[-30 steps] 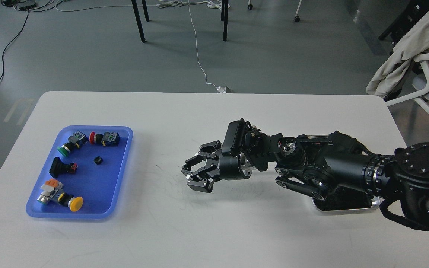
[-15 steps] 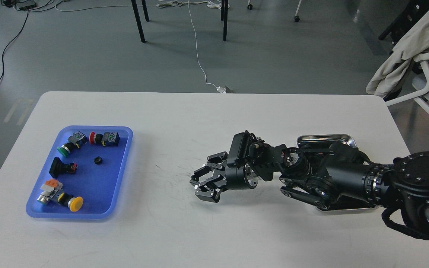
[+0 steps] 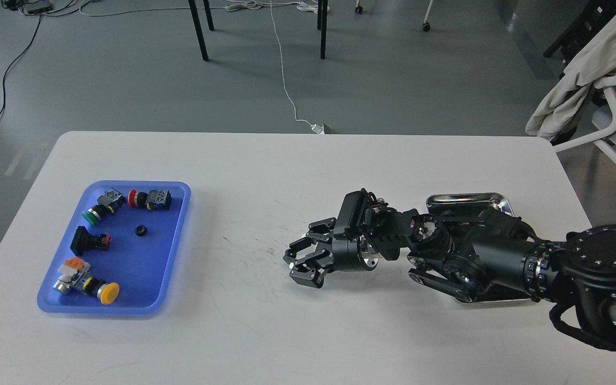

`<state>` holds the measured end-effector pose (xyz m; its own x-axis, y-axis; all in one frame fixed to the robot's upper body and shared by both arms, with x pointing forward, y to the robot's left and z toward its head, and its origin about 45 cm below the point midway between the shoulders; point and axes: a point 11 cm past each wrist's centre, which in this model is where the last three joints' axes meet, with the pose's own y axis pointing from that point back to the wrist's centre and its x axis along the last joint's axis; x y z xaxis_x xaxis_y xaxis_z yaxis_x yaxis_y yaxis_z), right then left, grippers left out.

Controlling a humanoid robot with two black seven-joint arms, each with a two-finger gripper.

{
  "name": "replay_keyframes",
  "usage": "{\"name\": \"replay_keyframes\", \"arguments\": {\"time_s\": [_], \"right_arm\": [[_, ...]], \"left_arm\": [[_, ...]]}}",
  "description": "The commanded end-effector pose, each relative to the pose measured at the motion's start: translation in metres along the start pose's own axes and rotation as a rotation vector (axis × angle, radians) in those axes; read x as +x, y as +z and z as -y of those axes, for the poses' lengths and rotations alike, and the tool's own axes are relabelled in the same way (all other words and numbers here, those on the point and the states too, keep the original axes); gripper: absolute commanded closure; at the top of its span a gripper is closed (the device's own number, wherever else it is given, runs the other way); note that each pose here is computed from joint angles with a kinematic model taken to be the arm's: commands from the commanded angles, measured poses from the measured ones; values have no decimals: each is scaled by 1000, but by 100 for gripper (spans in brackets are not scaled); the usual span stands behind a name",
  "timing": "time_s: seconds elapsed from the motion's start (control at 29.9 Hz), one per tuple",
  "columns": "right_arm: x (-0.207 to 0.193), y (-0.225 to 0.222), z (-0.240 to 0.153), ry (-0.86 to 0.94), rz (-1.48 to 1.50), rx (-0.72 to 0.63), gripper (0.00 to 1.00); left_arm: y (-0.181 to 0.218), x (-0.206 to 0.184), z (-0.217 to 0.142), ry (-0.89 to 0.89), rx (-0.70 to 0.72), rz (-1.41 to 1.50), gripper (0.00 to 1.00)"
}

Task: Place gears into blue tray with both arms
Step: 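Lower the black part onto the table and open the right gripper, then raise the right arm up and away from the table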

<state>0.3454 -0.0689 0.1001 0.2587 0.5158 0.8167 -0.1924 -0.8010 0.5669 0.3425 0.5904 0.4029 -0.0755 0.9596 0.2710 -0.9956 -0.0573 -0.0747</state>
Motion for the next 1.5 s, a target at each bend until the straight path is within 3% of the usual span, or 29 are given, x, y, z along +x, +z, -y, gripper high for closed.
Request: {"name": "replay_keyframes", "arguments": {"time_s": [0.0,0.33,0.57,0.84,1.1,1.47], "right_arm": [[4,-6,2,11,-3,20,93],[-2,-13,5,12,13,34,90],[-9,-17,6,13,40,38,63],[-2,-13,7,67,95,15,43],[49,27,-8,286,269,-108,23],[143,67,-41,585,467,-151,11]], "left_arm": [[0,0,0,-1,0,0,2],[1,1,-1,2,1,3,2],[1,1,-1,2,-1,3,2],[1,1,-1,2,1,3,2],[3,-5,-4,-83,5,-37,2],[-2,-5,-11,-149,44,-14,2]]}}
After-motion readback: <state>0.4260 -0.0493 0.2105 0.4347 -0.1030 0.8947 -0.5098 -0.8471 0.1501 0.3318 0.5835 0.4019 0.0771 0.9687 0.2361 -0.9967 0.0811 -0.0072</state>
